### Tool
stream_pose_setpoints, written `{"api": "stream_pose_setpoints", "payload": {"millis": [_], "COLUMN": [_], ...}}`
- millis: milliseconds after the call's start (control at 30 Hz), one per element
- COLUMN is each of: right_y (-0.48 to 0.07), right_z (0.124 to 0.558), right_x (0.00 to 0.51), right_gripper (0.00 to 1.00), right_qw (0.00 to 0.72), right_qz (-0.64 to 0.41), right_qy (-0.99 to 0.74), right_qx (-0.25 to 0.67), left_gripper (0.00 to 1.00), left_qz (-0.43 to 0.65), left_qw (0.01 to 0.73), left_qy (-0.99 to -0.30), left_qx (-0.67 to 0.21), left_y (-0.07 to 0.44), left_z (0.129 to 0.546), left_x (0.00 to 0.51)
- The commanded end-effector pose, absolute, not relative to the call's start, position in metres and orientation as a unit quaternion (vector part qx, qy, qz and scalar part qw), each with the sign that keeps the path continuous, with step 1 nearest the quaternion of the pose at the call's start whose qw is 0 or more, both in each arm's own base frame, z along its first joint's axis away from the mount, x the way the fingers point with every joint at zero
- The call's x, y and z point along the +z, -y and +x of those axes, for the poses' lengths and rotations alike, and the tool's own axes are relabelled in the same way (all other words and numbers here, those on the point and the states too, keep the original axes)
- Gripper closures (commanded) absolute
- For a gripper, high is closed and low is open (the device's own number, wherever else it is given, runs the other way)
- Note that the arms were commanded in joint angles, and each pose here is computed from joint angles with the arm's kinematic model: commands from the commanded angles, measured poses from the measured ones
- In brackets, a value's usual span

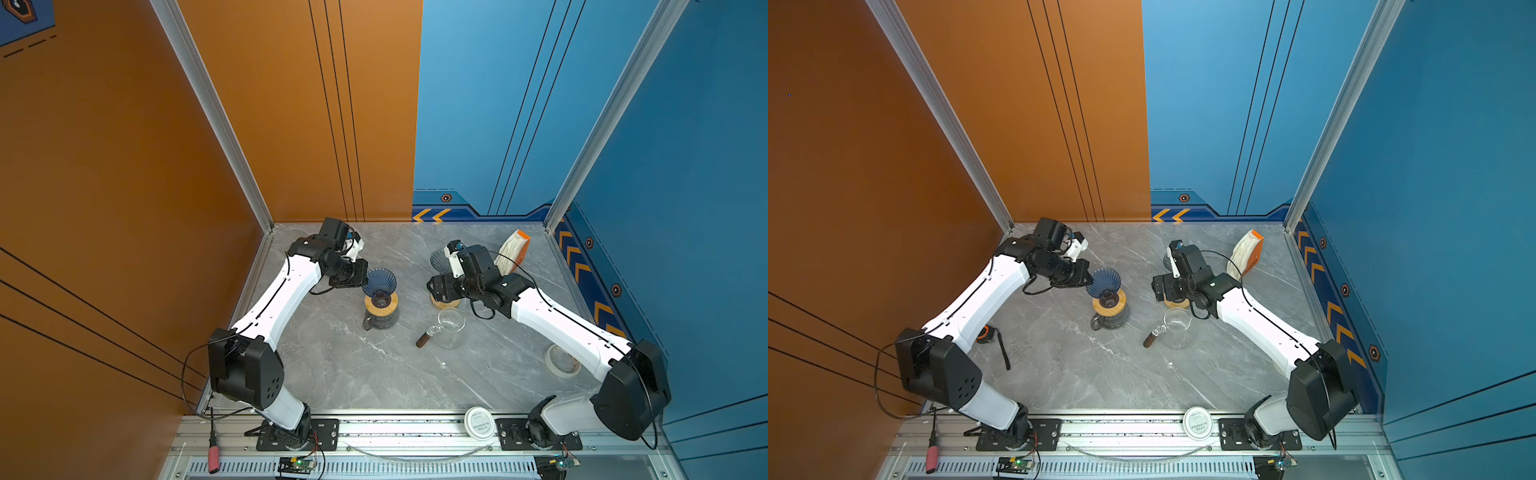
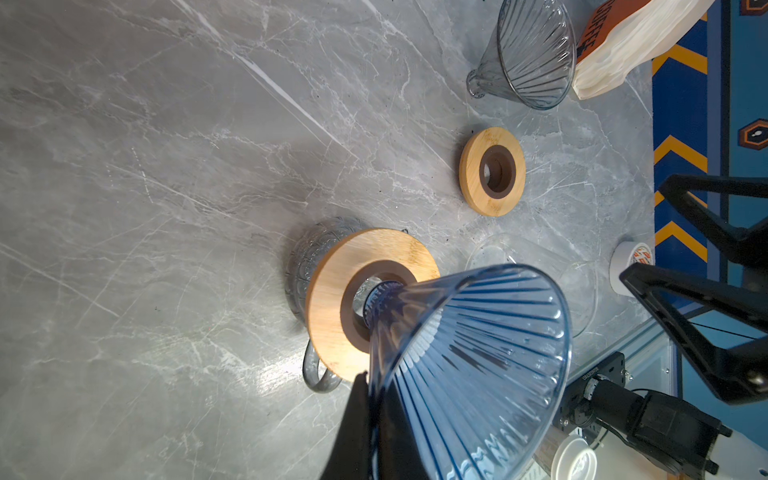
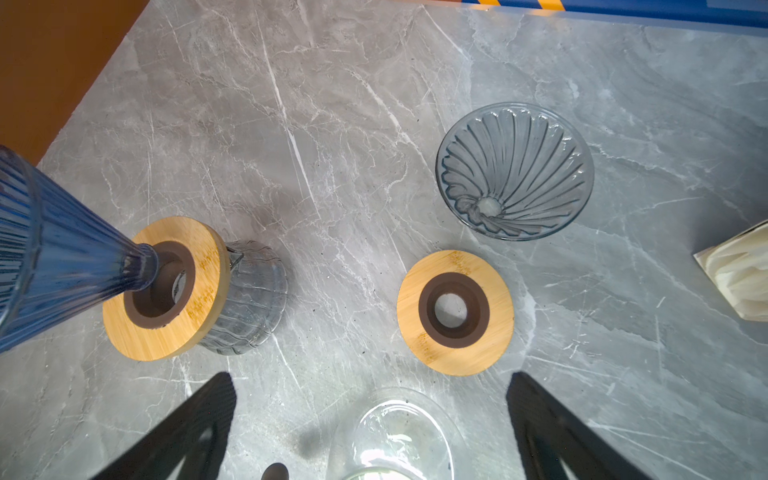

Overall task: Place the coffee filter in the dripper
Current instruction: 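Lower the blue dripper into the bamboo ring's hole with the left gripper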

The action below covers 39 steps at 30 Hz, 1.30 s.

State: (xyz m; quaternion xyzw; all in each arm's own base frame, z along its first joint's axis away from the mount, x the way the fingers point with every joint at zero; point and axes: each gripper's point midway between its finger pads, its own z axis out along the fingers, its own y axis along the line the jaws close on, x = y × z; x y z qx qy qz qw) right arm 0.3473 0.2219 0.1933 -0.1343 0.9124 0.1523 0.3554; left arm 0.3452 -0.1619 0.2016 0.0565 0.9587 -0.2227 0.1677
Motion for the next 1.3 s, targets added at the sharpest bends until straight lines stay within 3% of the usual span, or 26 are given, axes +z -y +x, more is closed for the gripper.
{"api": "stream_pose_setpoints", "payload": {"millis": [0, 367, 900, 1267], "right_y": [-0.220, -0.223, -0.224, -0.248], "right_z": [0.352, 0.358, 0.351, 0.344], "right_x": [0.202, 0.205, 0.200, 0.191], "right_gripper": [0.00, 0.00, 0.00, 0.00], "right_qw": [0.363, 0.369, 0.354, 0.294], "right_qz": [-0.134, -0.119, -0.114, -0.158], "right_qy": [-0.912, -0.912, -0.918, -0.930], "right_qx": [0.136, 0.137, 0.140, 0.152], "left_gripper": [1.00, 1.00, 1.00, 1.00], "left_qz": [0.070, 0.101, 0.235, 0.227], "left_qw": [0.136, 0.105, 0.048, 0.063], "left_qy": [-0.959, -0.960, -0.939, -0.946], "left_qx": [-0.237, -0.238, -0.247, -0.223], "left_y": [0.167, 0.176, 0.208, 0.205], "left_z": [0.339, 0.341, 0.332, 0.344], "left_x": [0.188, 0.170, 0.159, 0.167]}}
